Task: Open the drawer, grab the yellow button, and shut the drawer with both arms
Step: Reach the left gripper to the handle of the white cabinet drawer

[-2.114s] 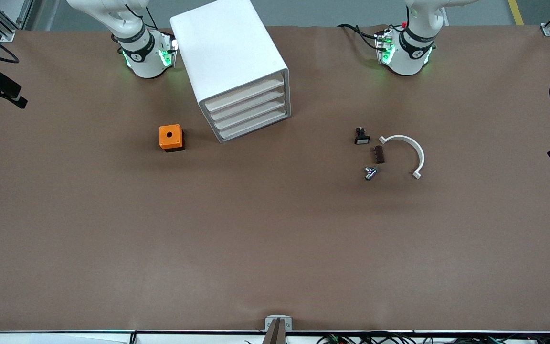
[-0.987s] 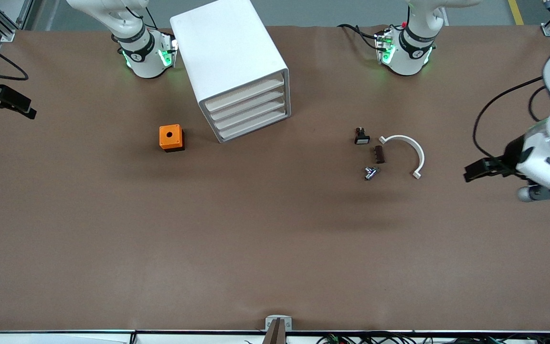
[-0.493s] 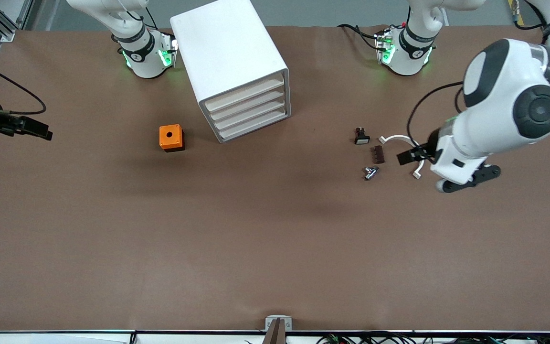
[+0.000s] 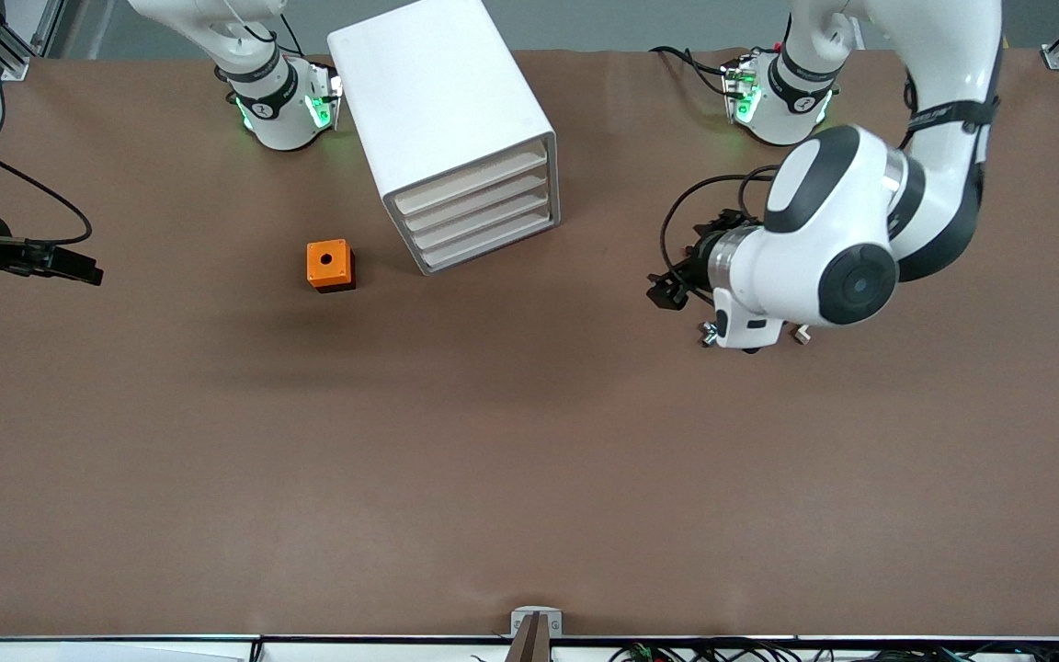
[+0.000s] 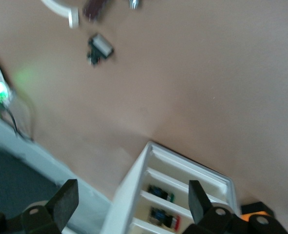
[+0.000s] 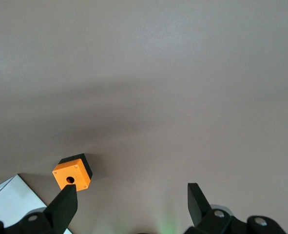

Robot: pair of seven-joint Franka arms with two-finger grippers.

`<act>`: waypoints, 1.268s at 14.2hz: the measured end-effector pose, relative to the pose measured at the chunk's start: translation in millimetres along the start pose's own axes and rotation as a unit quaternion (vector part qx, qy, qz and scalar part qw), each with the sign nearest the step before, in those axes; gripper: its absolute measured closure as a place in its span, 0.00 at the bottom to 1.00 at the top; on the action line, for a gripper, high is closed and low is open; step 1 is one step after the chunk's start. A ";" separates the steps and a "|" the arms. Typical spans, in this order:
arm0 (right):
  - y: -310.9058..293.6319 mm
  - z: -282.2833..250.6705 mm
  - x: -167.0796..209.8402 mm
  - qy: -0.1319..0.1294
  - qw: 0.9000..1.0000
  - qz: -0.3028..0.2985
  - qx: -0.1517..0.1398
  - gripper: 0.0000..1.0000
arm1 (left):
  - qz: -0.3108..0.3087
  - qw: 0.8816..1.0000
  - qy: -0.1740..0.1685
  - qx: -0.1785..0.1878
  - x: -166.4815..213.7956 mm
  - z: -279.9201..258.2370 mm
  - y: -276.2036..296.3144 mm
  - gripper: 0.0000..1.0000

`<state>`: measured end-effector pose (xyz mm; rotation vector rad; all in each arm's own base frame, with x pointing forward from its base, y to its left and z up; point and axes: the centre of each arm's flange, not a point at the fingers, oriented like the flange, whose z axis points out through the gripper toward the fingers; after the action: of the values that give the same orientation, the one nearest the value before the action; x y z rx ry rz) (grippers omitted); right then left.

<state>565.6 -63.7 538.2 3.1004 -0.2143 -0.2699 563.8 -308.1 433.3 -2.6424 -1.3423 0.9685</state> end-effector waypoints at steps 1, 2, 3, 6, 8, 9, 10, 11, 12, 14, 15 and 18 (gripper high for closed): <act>0.0 0.0 0.5 0.001 1.000 0.000 0.000 0.00 | -0.042 0.999 -0.020 0.006 3.2 10.7 7.7 0.00; 0.0 0.1 0.6 0.002 1.000 0.001 0.000 0.00 | -0.084 0.996 -0.035 0.013 5.6 20.7 16.0 0.00; 0.0 0.1 0.7 0.002 1.000 0.001 0.000 0.00 | -0.129 0.990 -0.048 0.020 7.0 30.0 24.6 0.00; -1.7 0.2 0.8 0.002 1.000 0.027 0.000 0.00 | -0.229 0.968 -0.093 0.043 2.9 51.9 43.5 0.00; -6.0 0.3 0.7 0.002 0.999 0.045 0.001 0.00 | -0.266 0.955 -0.113 0.062 0.1 65.4 50.6 0.00; -8.5 0.7 0.5 0.001 0.999 0.054 0.004 0.00 | -0.284 0.948 -0.122 0.072 -0.5 73.7 54.4 0.00; -11.4 1.4 0.4 0.000 0.998 0.061 0.006 0.00 | -0.301 0.941 -0.128 0.084 -1.7 83.0 58.3 0.00; -15.5 2.6 0.1 -0.002 0.998 0.070 0.008 0.00 | -0.316 0.934 -0.136 0.097 -4.1 92.9 62.4 0.00; -22.7 3.6 -0.4 -0.003 0.997 0.081 0.007 0.00 | -0.331 0.926 -0.148 0.109 -7.1 102.0 66.5 0.00; -44.8 3.0 -2.8 -0.005 0.995 0.096 0.011 0.00 | -0.361 0.905 -0.175 0.139 -11.1 116.8 72.3 0.00; -56.1 1.5 -5.0 -0.005 0.994 0.103 0.018 0.00 | -0.372 0.896 -0.182 0.161 -12.2 125.3 72.9 0.00; -86.7 -8.2 -15.5 -0.004 0.991 0.129 0.035 0.00 | -0.384 0.879 -0.182 0.215 -21.4 150.3 72.8 0.00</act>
<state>563.6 24.4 545.9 3.0912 -0.6307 -0.2712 526.4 -406.8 302.1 -1.4301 -1.7565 1.4141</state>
